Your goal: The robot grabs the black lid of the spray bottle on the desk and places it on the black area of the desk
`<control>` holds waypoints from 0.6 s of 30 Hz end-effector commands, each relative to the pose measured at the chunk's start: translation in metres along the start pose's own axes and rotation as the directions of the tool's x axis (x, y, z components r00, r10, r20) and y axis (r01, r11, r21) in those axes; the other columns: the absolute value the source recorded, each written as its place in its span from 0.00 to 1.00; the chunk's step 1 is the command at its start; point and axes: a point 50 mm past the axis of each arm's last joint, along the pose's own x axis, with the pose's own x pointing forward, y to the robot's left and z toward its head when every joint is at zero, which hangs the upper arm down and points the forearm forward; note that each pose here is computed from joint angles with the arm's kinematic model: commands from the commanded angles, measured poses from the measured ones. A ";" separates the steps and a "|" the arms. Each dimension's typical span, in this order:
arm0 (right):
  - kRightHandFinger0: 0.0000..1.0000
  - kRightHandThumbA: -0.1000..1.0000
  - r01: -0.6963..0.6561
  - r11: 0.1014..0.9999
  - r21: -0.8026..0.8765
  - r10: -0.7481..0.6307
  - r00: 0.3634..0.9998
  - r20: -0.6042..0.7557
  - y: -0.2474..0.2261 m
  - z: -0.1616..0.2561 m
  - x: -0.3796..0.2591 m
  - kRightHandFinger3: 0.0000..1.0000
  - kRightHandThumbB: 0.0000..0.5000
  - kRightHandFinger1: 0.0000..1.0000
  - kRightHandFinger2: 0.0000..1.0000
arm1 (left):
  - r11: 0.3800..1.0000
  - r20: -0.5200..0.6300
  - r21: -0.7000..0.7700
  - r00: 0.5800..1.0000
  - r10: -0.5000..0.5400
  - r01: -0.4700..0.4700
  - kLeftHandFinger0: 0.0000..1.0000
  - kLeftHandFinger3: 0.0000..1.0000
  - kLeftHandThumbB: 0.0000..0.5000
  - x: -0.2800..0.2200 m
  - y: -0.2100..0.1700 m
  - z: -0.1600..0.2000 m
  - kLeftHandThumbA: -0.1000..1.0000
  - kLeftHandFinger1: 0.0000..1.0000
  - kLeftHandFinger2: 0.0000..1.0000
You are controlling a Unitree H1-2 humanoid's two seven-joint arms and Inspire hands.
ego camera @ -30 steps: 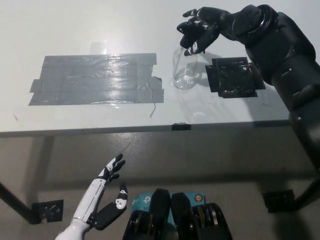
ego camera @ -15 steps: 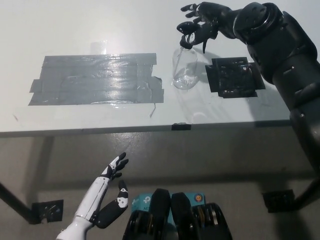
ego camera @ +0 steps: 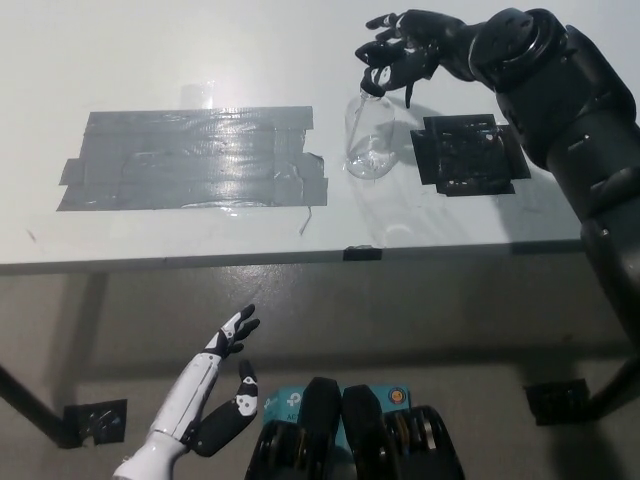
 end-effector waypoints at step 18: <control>0.30 0.00 -0.016 0.993 -0.121 0.008 0.998 -0.069 -0.035 0.013 -0.016 0.50 0.73 0.35 0.46 | 0.999 0.079 0.043 0.997 -0.014 0.010 0.95 1.00 0.42 0.018 0.010 0.019 0.03 0.95 0.93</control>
